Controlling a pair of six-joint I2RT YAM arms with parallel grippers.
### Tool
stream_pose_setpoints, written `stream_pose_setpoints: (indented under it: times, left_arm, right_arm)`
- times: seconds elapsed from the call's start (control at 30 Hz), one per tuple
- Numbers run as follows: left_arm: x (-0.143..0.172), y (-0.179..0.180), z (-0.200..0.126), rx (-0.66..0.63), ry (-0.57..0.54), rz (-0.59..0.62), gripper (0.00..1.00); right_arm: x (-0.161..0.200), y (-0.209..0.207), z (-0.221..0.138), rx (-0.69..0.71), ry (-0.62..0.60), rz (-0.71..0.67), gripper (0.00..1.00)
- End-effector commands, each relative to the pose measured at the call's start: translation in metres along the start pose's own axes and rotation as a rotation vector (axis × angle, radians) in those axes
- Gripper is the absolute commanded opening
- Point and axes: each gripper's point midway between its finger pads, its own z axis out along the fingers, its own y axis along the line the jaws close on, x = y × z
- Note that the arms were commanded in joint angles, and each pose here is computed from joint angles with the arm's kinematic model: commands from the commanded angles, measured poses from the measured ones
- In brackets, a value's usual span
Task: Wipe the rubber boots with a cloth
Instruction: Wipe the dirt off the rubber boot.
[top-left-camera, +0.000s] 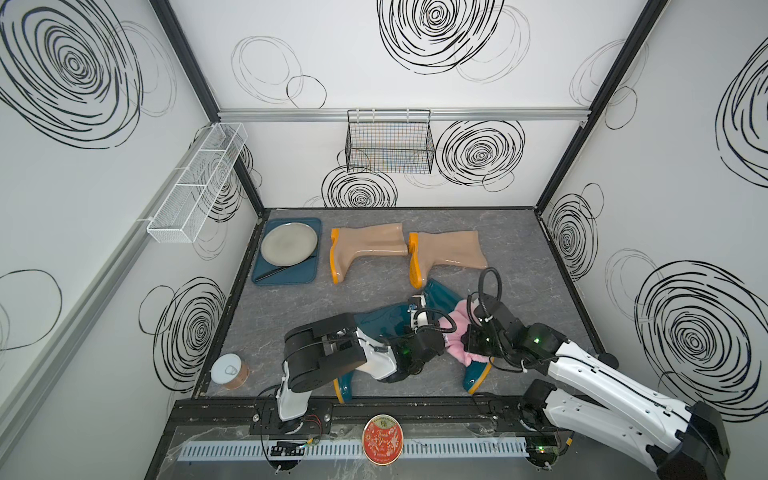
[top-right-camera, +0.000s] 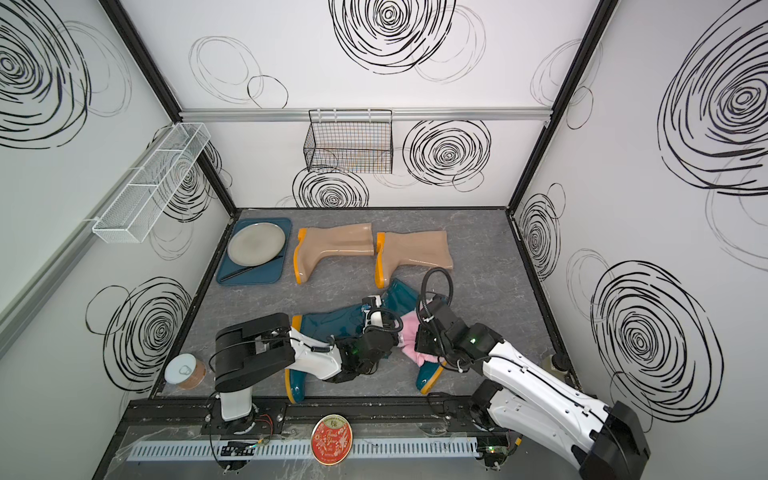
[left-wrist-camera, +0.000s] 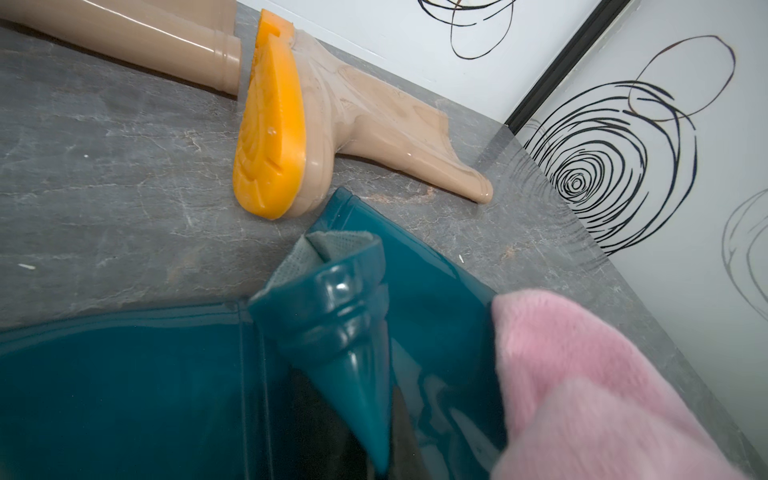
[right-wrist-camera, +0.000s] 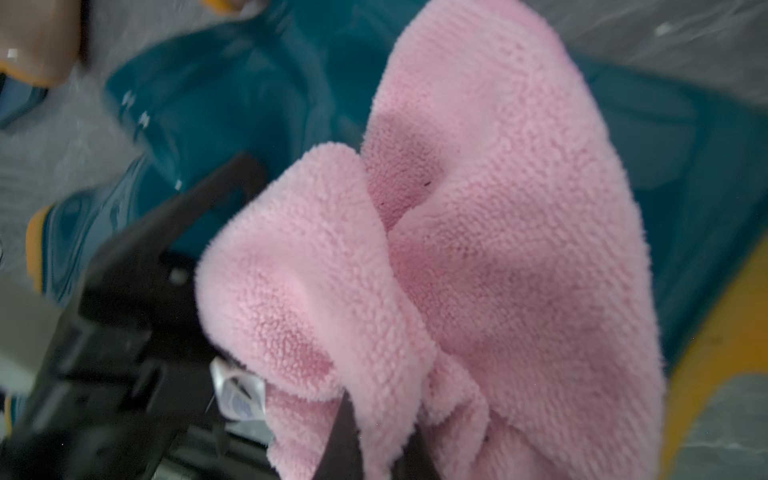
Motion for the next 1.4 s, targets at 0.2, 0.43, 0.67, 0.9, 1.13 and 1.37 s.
stream_pose_setpoints:
  times: [0.2,0.43,0.67,0.9,1.13,1.37]
  left_arm:
    - [-0.022,-0.019,-0.004,0.047,-0.061,-0.109,0.0]
    - [-0.02,-0.024,-0.006,0.081,-0.039,-0.105,0.0]
    - [-0.014,-0.028,-0.009,0.126,-0.01,-0.11,0.0]
    - [-0.015,-0.03,-0.01,0.134,-0.013,-0.112,0.0]
    - [-0.016,-0.032,-0.006,0.139,-0.012,-0.109,0.0]
    - [-0.019,-0.032,-0.005,0.133,-0.017,-0.104,0.0]
  right_arm:
    - [0.056,0.014,0.002,0.039,0.134,-0.002,0.0]
    - [-0.008,-0.052,-0.014,0.214,-0.072,0.129,0.0]
    - [-0.049,-0.083,-0.022,0.193,-0.171,0.271,0.0]
    - [-0.006,-0.062,-0.005,0.15,0.008,0.233,0.0]
    - [0.044,-0.014,0.002,0.057,0.056,0.161,0.0]
    - [0.058,0.02,0.006,0.043,0.142,0.014,0.0]
